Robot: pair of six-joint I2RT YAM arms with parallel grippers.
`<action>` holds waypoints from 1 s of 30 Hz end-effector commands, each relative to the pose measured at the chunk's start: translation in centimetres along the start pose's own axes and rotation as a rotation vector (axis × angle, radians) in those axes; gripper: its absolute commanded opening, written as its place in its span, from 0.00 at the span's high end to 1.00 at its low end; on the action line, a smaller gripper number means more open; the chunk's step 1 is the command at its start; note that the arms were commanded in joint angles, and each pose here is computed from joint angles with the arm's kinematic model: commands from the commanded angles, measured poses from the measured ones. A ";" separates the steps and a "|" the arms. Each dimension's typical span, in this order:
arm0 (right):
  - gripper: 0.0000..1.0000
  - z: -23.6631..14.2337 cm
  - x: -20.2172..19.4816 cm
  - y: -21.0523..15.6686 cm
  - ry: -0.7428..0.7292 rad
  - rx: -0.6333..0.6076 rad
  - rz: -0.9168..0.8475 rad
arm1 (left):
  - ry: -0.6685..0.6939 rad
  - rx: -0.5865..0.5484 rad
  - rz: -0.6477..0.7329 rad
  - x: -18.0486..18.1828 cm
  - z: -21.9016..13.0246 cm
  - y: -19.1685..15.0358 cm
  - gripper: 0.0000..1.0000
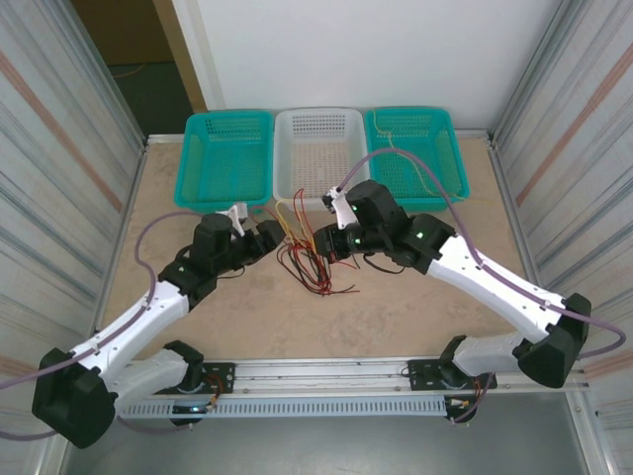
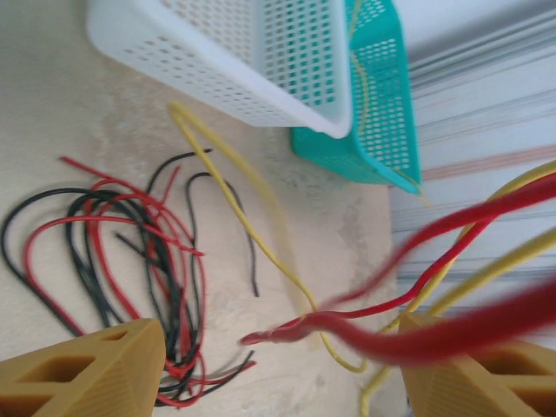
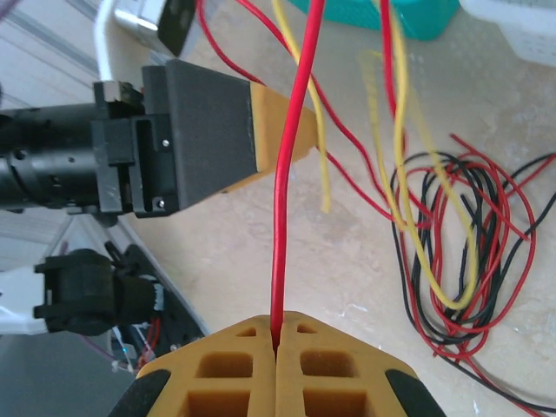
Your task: Untangle the cables
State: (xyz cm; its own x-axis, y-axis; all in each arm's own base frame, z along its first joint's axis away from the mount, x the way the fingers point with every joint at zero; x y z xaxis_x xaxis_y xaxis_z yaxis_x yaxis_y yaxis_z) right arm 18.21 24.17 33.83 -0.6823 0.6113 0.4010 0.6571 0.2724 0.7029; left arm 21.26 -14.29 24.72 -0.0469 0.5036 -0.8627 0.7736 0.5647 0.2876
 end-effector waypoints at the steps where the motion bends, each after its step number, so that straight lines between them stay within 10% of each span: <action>1: 1.00 -2.3 0.9 0.9 0.031 -0.066 -0.037 | -0.141 -0.008 0.034 -2.5 -1.1 0.3 0.28; 30: 1.00 -3.9 -5.6 0.1 0.102 -0.156 0.296 | -0.185 -0.229 -0.065 0.6 -1.0 2.8 1.00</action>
State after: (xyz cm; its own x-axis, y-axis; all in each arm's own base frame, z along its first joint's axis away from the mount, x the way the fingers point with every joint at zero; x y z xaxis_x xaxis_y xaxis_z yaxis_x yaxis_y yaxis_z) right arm 20.75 19.15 33.38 -0.5278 0.6050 0.5961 0.7713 0.0476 0.6347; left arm 23.13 -13.26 25.64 0.0773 0.3884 -0.9183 0.6862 0.6474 0.3316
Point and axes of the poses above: each hand's point on the last joint's axis, 136 mm out from that joint toward the fingers, its own z axis out along the fingers, its own x axis along the line the jaws close on, y = z × x, the point moved 10 cm from there along -z, back along the fingers, and after that the axes turned 9 degrees about -z, right-handed, at the moved point
